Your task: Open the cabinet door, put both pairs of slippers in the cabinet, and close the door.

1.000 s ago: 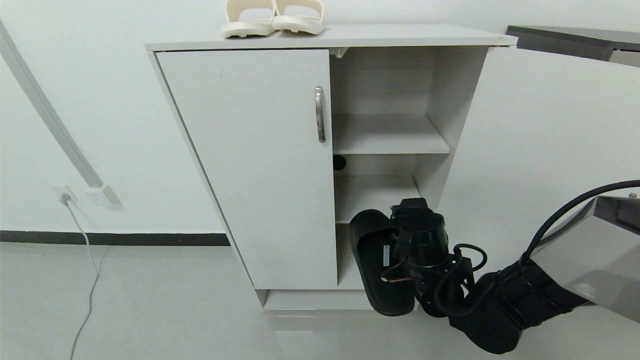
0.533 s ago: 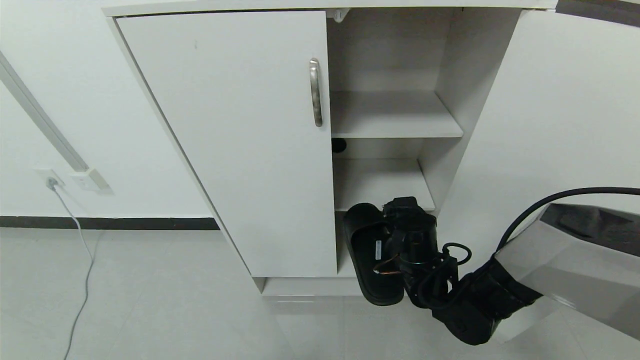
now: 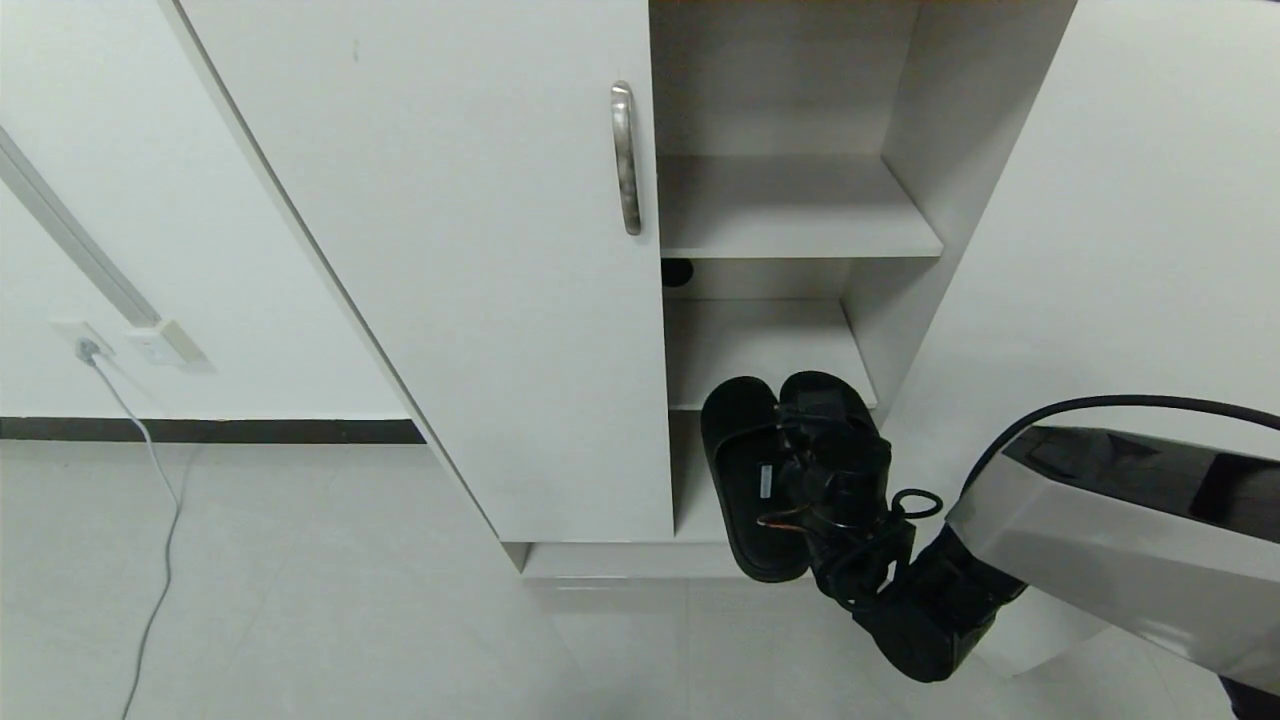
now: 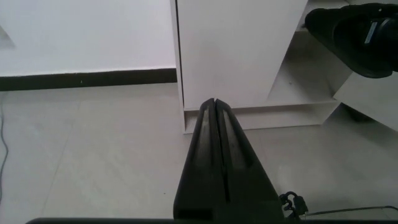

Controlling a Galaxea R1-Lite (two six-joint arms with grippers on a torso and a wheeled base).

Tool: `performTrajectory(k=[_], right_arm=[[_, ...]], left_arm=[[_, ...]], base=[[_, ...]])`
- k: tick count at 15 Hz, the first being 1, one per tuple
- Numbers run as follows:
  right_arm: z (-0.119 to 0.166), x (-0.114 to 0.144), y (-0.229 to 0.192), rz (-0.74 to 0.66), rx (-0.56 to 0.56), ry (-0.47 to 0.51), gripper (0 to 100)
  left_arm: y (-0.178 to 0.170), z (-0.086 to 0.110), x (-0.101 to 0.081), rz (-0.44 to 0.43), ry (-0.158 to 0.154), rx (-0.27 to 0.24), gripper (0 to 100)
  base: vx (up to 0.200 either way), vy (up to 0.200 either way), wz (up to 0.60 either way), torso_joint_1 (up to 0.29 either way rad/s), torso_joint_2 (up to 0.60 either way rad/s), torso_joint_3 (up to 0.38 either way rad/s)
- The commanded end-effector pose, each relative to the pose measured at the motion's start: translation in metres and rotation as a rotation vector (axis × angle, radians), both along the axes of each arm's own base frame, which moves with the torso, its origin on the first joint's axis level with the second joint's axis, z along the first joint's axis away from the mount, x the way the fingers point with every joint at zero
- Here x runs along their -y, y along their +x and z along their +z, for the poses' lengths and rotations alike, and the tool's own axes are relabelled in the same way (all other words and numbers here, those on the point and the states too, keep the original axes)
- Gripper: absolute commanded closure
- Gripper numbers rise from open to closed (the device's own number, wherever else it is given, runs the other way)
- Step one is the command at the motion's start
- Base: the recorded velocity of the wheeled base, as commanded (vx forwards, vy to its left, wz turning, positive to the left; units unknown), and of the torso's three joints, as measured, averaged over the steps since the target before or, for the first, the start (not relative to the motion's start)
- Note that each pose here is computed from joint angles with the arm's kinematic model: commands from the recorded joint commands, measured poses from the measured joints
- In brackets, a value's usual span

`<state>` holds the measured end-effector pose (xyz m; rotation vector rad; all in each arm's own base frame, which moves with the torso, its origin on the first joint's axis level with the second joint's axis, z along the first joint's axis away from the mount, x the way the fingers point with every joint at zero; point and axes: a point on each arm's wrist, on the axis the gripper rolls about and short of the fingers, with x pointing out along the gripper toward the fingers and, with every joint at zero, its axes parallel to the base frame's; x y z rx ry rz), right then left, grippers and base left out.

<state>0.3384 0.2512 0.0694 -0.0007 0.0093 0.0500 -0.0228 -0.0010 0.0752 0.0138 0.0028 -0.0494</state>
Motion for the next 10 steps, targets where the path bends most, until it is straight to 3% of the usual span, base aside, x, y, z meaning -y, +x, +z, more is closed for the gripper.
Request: performTrajectory(k=[1,2,9,10], right_arm=[[-0.0012,0.0018,0.0024,-0.007,-0.001,-0.001,100],[-0.0012,0.0018,0.0024,-0.007,-0.001,-0.001,100],[0.0029,0.0014,0.004,-0.009,0.013,0.008,100],[0.0029,0.0014,0.004,-0.009,0.013,0.008,100]], left_arm=[[0.0001,0.0,0.0,0.0,0.0,-0.001,100],[0.0001,0.0,0.0,0.0,0.0,-0.001,100],[0.0001,0.0,0.0,0.0,0.0,-0.001,100],[0.0001,0.0,0.0,0.0,0.0,-0.001,100]], base=[[0.0,0.0,0.0,0.0,0.0,0.0],[0.0,0.0,0.0,0.0,0.0,0.0],[0.2,0.0,0.0,0.003,0.0,0.002],[0.0,0.0,0.0,0.0,0.0,0.0]])
